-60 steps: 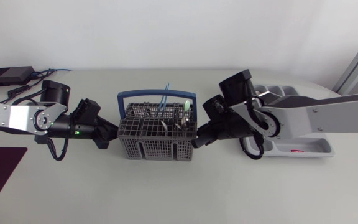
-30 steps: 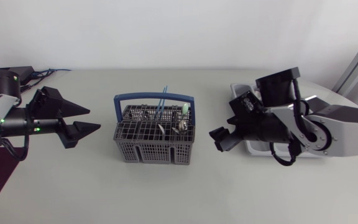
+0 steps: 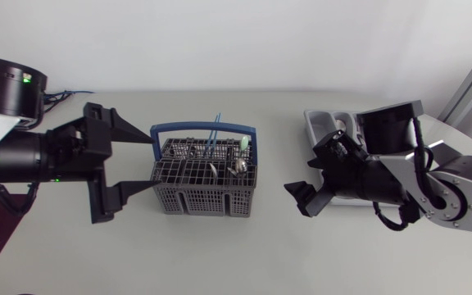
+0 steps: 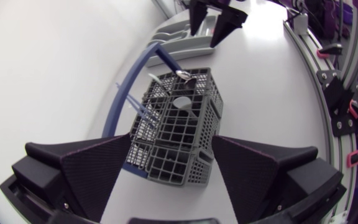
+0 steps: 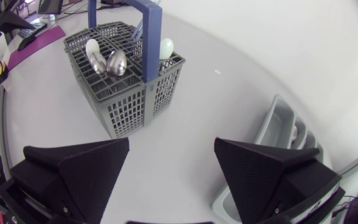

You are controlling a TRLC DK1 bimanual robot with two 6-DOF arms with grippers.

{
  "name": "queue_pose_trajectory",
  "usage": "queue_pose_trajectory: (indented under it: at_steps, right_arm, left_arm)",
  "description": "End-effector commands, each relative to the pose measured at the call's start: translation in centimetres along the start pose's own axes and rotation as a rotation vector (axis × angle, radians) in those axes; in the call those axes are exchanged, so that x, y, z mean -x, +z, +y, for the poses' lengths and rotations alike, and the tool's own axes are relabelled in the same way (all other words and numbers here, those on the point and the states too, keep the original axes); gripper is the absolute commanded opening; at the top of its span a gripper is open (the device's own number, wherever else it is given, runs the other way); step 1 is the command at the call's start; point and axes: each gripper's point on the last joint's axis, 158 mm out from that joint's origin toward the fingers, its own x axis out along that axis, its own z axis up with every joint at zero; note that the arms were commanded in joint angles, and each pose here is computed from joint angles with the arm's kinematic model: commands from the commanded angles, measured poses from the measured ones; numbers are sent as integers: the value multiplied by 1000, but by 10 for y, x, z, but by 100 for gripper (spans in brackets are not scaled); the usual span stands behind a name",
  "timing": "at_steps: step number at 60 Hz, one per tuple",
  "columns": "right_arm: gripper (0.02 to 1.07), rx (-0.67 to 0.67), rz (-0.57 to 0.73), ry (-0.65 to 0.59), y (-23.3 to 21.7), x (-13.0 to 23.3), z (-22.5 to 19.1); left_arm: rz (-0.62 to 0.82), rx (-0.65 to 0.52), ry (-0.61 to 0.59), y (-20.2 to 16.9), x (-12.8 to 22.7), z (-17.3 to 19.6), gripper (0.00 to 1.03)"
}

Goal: Unload the cutlery basket into the drawer organizer.

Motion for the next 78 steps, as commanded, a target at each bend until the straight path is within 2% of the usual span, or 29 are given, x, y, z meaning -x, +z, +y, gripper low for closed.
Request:
queue_pose_trajectory:
  at_steps: [1,14,28,38,54,63,72,78]
  right_arm:
    - [101,49,15,21,-9,1,10]
    - [101,109,24,38,-10,0,22]
    - [101,174,49,45,-19,-3,36]
    - [101,193,48,42,-20,-3,38]
    - [101,217,42,40,-21,-1,39]
    - [101,229,32,43,-19,1,42]
    - [101,238,22,47,-18,3,45]
    - [101,243,19,46,-19,4,45]
  left_arm:
    - [9,-120,-48,10,-11,-11,96]
    - [45,-267,-114,22,-32,-24,96]
    - [94,-396,-138,33,-55,-12,93]
    - [161,-502,-170,26,-77,-11,91]
    - [206,-578,-214,23,-98,-8,84]
    - [223,-610,-228,18,-106,-6,71]
    - [233,-644,-254,11,-113,-9,53]
    - [229,-660,-255,13,-116,-8,36]
